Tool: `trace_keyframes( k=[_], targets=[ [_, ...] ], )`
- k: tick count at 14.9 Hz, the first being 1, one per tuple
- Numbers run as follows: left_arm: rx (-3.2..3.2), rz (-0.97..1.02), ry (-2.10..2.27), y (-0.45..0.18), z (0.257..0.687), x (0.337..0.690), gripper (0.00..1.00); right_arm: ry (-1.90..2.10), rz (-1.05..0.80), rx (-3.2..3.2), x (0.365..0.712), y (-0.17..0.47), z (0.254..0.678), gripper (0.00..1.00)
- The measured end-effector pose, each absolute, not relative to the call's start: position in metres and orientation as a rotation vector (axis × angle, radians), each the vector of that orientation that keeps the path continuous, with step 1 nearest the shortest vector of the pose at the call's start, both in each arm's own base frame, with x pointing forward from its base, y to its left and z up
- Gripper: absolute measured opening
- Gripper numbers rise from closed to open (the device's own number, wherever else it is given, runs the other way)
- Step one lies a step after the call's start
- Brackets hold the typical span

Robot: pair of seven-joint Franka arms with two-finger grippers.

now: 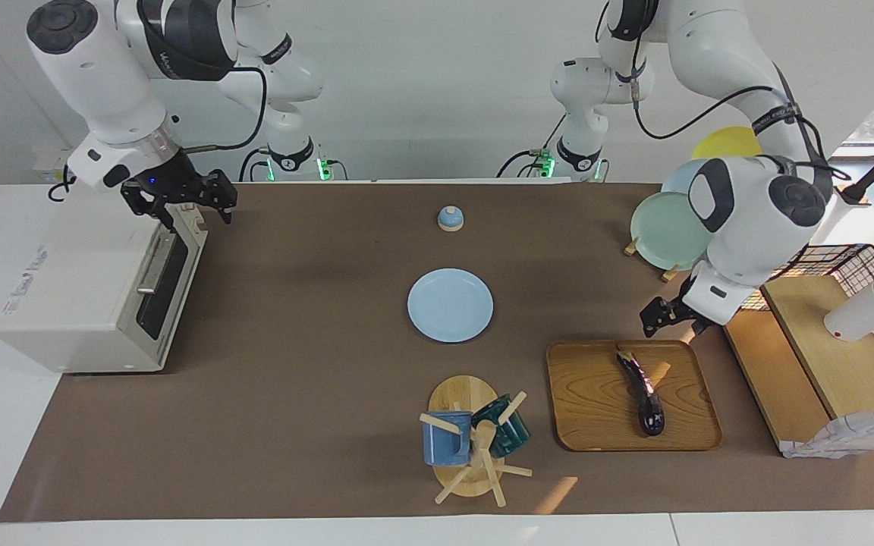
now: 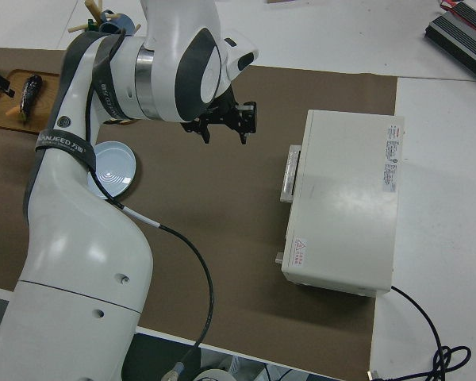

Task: Put eggplant into oven
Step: 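Reach the left gripper down to the eggplant on the wooden tray, then grasp the eggplant with the left gripper and lift it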

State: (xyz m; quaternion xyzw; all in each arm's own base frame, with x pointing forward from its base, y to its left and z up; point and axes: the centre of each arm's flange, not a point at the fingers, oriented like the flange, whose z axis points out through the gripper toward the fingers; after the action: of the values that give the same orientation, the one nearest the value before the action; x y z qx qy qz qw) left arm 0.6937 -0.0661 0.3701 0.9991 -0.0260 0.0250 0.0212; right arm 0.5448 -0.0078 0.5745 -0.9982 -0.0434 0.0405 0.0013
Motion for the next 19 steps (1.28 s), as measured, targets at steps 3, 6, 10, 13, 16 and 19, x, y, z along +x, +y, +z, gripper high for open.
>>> trace_keyframes(
  k=[3, 6, 10, 13, 16, 19],
  targets=[
    [3.086, 0.201, -0.098, -0.072, 0.338, 0.71, 1.0, -0.129, 0.136, -3.143, 0.544, -0.012, 0.572, 0.38],
    [3.085, 0.215, -0.149, -0.074, 0.324, 0.712, 1.0, -0.125, 0.172, -3.221, 0.539, -0.021, 0.56, 0.08],
    [3.081, 0.227, -0.186, -0.079, 0.313, 0.708, 0.96, -0.114, 0.158, -3.31, 0.529, -0.035, 0.533, 0.01],
    [3.078, 0.233, -0.217, -0.089, 0.309, 0.705, 0.79, -0.064, 0.121, -3.33, 0.527, -0.058, 0.518, 0.01],
    [3.08, 0.236, -0.245, -0.086, 0.309, 0.706, 0.62, -0.035, 0.113, -3.328, 0.525, -0.076, 0.505, 0.01],
    [3.081, 0.238, -0.265, -0.082, 0.309, 0.706, 0.32, -0.02, 0.12, -3.326, 0.523, -0.083, 0.495, 0.01]
  ],
)
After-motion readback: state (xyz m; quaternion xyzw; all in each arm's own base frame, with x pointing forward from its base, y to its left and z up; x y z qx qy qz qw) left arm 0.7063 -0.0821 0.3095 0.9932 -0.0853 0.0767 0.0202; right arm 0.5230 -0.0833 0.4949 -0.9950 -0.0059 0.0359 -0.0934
